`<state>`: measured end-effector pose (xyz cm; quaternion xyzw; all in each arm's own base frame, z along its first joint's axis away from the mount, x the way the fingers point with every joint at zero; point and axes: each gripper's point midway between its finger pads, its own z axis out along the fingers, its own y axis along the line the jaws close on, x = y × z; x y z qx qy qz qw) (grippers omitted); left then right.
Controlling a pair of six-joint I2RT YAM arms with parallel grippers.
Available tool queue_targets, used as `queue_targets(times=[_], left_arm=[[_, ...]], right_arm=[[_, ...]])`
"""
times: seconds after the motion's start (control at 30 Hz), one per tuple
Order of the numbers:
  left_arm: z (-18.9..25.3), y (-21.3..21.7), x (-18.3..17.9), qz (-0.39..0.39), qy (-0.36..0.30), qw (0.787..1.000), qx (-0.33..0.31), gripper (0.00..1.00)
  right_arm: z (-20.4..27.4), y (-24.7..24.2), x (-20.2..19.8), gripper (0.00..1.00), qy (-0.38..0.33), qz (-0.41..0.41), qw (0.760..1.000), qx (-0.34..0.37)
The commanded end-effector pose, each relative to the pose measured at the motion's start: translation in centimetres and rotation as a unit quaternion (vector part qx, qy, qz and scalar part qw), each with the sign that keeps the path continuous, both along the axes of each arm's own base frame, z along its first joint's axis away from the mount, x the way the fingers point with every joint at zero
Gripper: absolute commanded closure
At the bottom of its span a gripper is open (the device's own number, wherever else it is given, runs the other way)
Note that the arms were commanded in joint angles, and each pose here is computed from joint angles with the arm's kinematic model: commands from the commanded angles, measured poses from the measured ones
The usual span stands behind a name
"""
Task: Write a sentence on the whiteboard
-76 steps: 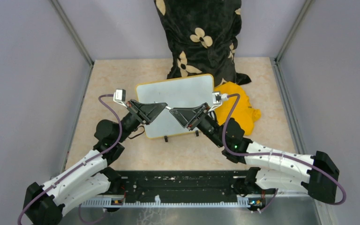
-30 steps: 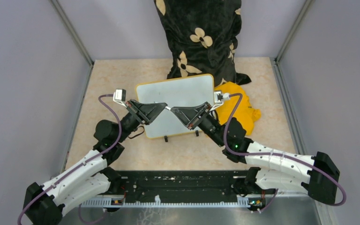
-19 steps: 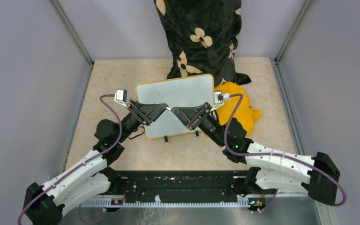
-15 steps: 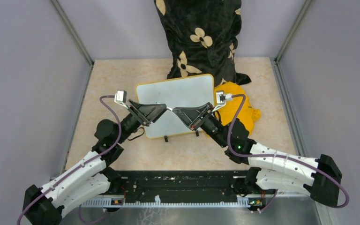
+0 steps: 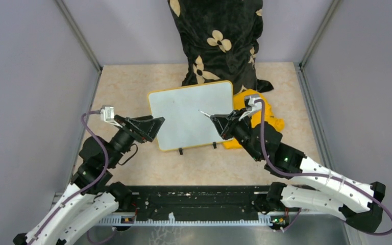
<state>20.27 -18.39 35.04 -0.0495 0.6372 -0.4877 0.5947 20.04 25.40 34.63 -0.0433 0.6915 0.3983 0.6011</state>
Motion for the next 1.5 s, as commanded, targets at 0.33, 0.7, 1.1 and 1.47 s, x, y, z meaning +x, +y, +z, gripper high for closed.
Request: queue_targets(times=[0.33,0.7,1.1,1.47], left_arm=[[-5.1,6.4,1.5,0.142,0.024,0.962,0.233,0.04],[-5.0,5.7,3.4,0.155,-0.014,0.951,0.267,0.03],[-5.6,5.2,7.1,0.204,-0.058,0.927,0.310,0.01],[-4.1,5.5,5.9,0.206,-0.056,0.948,0.237,0.01]], right_arm=[[-5.9,-3.1,3.2,1.00,0.036,-0.122,0.964,-0.235],[-5.0,-0.2,2.2,1.00,0.005,-0.048,0.981,-0.188],[-3.7,0.2,1.8,1.00,-0.058,-0.022,0.985,-0.163],[-3.3,3.4,1.5,1.00,-0.065,0.010,0.983,-0.170]])
